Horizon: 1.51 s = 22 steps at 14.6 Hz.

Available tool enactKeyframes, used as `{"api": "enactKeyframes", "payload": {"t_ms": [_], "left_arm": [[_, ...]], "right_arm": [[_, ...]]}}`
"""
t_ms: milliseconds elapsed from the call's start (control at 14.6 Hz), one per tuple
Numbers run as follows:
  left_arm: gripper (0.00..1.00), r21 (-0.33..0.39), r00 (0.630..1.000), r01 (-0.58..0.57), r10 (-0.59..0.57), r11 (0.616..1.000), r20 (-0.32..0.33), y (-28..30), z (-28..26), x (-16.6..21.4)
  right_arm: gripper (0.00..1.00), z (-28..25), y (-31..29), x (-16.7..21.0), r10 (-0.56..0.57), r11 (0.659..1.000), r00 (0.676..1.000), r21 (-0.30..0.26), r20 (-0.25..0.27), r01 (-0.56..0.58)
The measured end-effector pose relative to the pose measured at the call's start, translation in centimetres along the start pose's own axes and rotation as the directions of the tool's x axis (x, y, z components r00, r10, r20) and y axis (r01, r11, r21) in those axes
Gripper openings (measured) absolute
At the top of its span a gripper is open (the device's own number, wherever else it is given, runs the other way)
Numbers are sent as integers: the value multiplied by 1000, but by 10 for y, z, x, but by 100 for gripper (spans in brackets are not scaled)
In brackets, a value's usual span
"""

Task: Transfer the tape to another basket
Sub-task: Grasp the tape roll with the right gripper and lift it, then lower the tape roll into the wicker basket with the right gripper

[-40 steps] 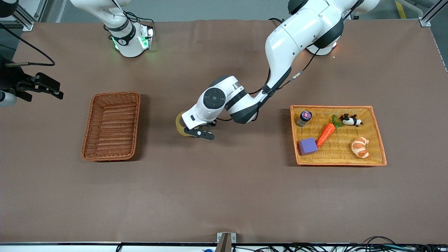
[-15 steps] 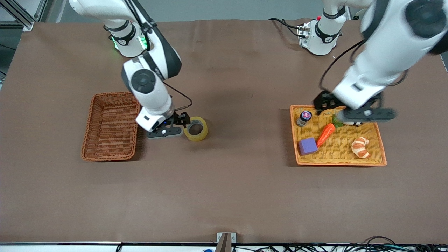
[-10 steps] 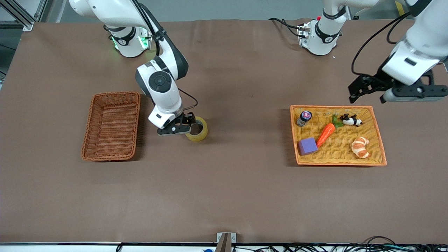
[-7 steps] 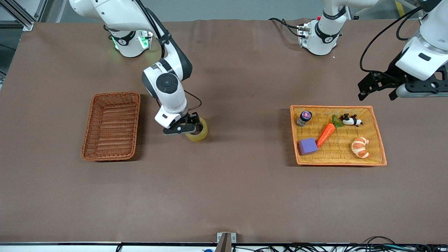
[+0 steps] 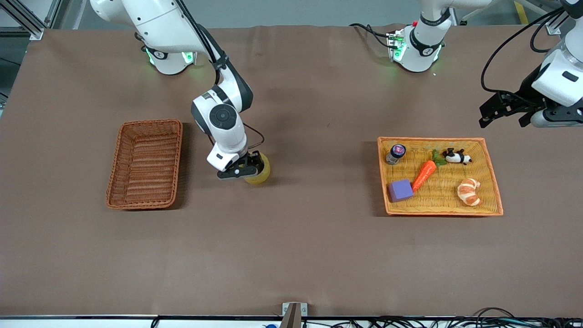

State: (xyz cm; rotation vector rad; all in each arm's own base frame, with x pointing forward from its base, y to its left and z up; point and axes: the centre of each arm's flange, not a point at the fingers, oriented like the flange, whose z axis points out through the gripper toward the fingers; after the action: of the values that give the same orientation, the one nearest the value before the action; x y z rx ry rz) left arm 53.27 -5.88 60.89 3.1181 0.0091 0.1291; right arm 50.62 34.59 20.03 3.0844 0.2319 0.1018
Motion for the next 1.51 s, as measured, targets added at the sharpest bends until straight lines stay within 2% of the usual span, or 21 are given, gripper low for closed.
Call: {"api": "enactKeyframes", "payload": {"t_ms": [275, 343, 755, 824, 1029, 1167, 1304, 1510], "left_arm": [[100, 12, 1000, -23, 23, 1000, 17, 15, 10, 1], [100, 15, 999, -25, 25, 1000, 23, 17, 14, 2], [100, 17, 999, -18, 17, 1000, 37, 13, 22, 6], [100, 17, 999, -17, 17, 1000, 39, 13, 23, 6], [100, 17, 999, -17, 16, 1000, 43, 13, 25, 7], [100, 18, 999, -16, 15, 1000, 43, 12, 26, 7], [100, 18, 999, -13, 12, 1000, 43, 11, 26, 7], [100, 18, 999, -11, 10, 1000, 44, 10, 26, 8]], "right_arm": [[96, 16, 1, -2, 0, 1000, 1000, -3, 1, 0], [90, 19, 1, -2, 0, 1000, 1000, -3, 1, 0], [25, 17, 3, 2, 26, 1000, 1000, -10, 8, -26], [22, 15, 3, 4, 37, 999, 999, -14, 13, -36], [22, 2, 8, 13, 58, 998, 998, -35, 37, -56], [22, -32, 30, 32, 109, 993, 993, -54, 55, -106], [22, -87, 84, 59, 185, 982, 982, -39, 26, -184], [22, -156, 194, 73, 211, 977, 977, -29, 17, -210]]}}
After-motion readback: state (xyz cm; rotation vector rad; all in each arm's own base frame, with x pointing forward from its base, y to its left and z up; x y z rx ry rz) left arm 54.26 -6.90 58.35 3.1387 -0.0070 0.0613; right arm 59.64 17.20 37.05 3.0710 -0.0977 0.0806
